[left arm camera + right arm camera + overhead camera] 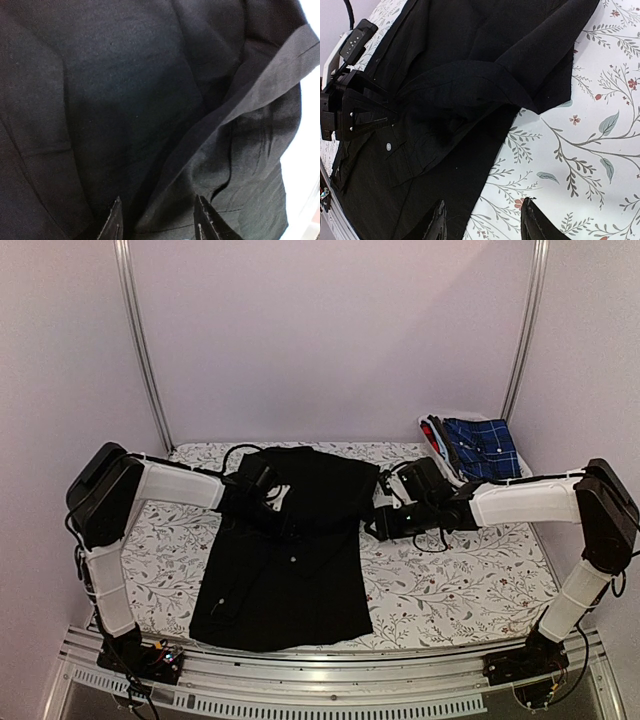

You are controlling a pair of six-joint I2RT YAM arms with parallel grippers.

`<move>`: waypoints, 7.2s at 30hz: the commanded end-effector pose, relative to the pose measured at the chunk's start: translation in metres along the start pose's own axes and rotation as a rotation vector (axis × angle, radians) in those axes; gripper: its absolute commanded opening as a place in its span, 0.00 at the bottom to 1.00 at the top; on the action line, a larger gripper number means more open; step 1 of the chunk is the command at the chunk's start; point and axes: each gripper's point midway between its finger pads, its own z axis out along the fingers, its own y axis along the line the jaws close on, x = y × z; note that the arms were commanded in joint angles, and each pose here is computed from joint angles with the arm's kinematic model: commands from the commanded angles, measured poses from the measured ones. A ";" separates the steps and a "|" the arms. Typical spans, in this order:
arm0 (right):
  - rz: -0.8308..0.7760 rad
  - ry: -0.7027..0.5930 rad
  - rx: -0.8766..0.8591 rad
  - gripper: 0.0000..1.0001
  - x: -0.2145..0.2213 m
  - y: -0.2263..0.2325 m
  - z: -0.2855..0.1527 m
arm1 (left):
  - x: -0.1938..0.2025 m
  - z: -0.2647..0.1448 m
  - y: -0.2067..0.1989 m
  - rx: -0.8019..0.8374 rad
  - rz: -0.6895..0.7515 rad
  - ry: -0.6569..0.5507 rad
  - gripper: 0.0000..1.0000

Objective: Fold and stack the long sleeve shirts
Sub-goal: Adjust the sleeve at the center of the board.

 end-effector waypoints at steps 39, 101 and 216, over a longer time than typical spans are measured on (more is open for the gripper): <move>0.075 -0.047 0.083 0.50 -0.026 -0.027 0.003 | -0.052 -0.127 -0.015 -0.446 0.360 -0.364 0.00; 0.251 0.065 -0.230 0.03 -0.009 0.201 0.106 | 0.063 -0.162 0.026 0.242 -0.560 -0.299 0.58; 0.202 0.023 -0.027 0.42 -0.010 0.025 0.025 | -0.090 -0.197 0.056 0.258 -0.499 -0.560 0.00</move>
